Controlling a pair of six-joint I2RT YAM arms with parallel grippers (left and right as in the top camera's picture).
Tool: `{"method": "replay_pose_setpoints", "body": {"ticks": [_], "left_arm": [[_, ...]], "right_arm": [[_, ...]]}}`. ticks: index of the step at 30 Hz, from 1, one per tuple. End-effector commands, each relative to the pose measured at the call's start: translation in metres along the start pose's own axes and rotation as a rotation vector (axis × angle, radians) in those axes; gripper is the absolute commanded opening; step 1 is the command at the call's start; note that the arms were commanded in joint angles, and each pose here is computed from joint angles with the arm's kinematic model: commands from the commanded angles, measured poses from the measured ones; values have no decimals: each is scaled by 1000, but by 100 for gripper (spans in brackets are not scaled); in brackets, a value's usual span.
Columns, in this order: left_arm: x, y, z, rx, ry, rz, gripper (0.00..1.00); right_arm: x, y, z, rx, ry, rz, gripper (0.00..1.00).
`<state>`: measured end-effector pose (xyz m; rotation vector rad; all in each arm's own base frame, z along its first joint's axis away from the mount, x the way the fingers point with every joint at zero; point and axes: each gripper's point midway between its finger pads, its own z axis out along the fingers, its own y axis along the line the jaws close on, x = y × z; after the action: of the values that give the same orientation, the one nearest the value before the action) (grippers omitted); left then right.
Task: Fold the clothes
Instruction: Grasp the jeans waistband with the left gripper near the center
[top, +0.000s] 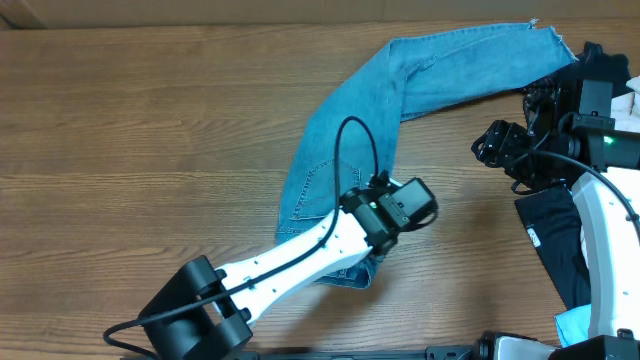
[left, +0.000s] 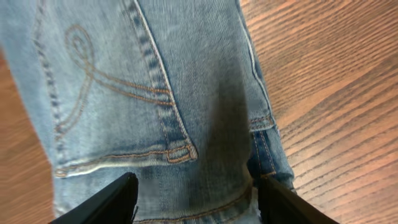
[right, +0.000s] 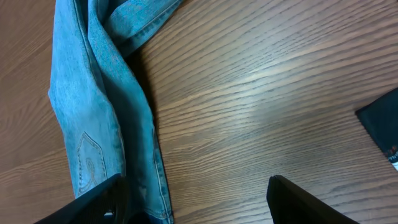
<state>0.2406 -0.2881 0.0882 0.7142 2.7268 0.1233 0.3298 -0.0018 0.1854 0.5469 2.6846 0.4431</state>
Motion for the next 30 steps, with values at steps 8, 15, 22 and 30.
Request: {"method": "replay_pose_setpoints", "body": {"ticks": [8,15,22,30], "left_arm": [[-3,4,10,-101,9,53,61],[-1,7,12,-122,24,152,65],[2,10,17,-149,39,164,44],[-4,30,-6,-206,67,97,4]], "right_arm": [[-4,1,-4,-2,-19,-11,75],[-4,1,-4,-2,-18,-10,75],[-4,1,-4,-2,-19,-11,75],[-4,1,-4,-2,-20,-23,75]]}}
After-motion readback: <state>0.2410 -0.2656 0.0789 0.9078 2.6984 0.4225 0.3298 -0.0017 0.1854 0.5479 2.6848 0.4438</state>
